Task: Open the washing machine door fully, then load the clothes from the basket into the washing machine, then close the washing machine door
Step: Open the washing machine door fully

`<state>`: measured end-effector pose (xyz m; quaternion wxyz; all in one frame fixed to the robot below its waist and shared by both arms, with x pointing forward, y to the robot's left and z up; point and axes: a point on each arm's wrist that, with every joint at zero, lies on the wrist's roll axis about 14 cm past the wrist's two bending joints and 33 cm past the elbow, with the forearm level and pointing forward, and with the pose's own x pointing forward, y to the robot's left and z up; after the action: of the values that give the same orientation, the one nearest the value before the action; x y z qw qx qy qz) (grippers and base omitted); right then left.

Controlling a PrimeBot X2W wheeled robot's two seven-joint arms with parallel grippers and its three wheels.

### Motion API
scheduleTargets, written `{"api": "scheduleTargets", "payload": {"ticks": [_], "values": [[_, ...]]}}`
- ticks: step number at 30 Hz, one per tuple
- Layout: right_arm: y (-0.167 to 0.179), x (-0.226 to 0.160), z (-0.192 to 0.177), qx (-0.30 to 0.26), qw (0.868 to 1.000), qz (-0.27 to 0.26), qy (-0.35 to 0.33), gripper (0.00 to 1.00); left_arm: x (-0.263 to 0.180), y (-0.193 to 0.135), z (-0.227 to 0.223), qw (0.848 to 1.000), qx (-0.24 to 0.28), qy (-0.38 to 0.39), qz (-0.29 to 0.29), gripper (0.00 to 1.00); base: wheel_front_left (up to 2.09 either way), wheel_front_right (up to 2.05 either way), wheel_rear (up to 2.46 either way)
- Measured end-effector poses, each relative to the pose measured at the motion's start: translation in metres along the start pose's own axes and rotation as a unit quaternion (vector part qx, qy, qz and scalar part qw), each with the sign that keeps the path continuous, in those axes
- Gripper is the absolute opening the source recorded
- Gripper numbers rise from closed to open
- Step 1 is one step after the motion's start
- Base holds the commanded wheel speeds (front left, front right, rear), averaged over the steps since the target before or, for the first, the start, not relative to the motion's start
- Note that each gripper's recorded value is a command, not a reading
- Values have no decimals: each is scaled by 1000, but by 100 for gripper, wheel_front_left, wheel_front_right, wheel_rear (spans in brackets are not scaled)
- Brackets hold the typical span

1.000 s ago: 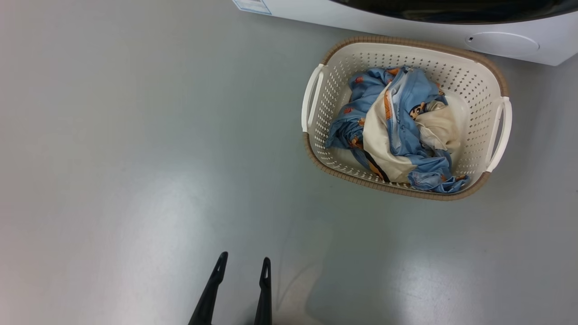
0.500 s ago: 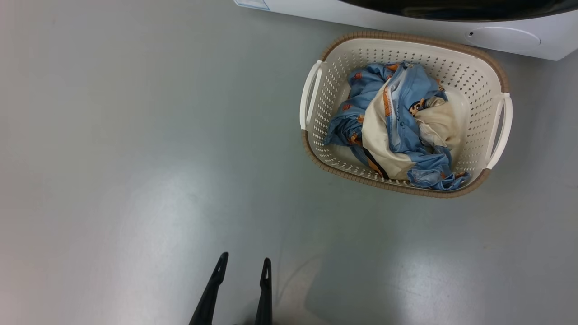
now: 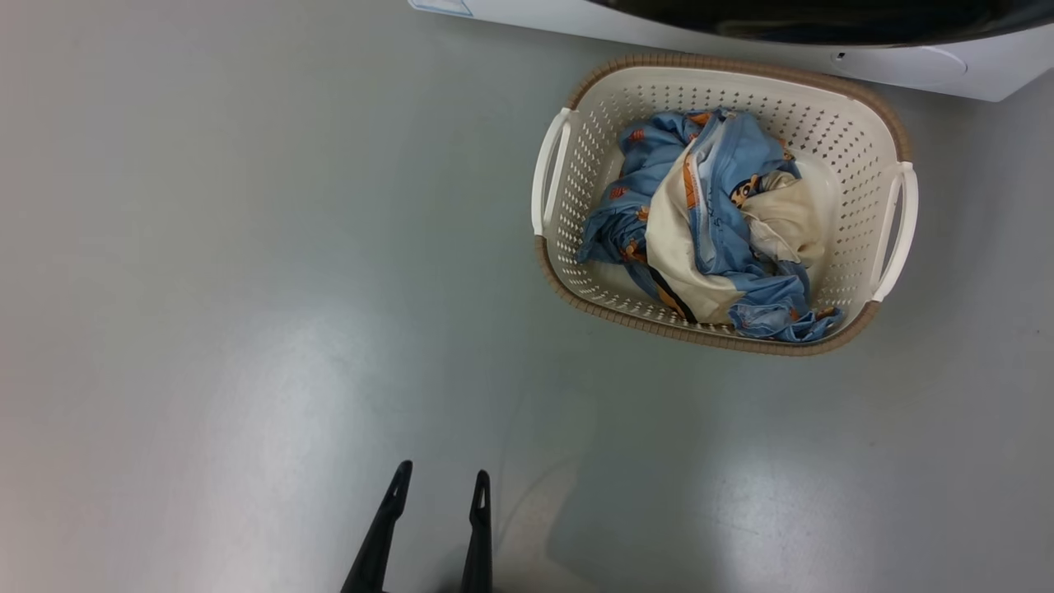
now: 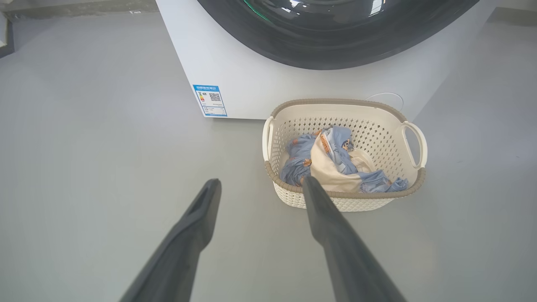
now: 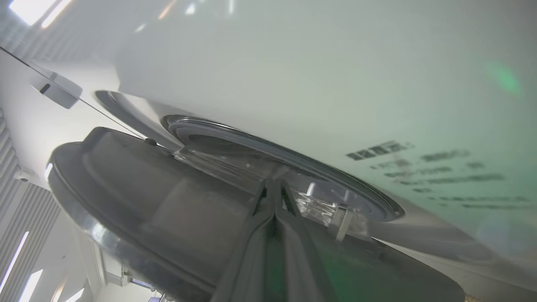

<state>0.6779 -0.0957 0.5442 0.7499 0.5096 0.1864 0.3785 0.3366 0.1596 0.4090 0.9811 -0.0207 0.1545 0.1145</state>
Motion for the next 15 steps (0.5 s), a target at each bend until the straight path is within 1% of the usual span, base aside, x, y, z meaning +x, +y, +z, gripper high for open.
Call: {"api": "scheduleTargets", "payload": {"ticks": [9, 15], "values": [[16, 8, -15, -6, 999, 26, 27, 0, 0, 4, -4, 1000, 4, 6, 2, 100, 0, 0, 0], [26, 8, -26, -10, 998, 36, 44, 0, 2, 7, -4, 1000, -6, 6, 2, 100, 0, 0, 0]]}}
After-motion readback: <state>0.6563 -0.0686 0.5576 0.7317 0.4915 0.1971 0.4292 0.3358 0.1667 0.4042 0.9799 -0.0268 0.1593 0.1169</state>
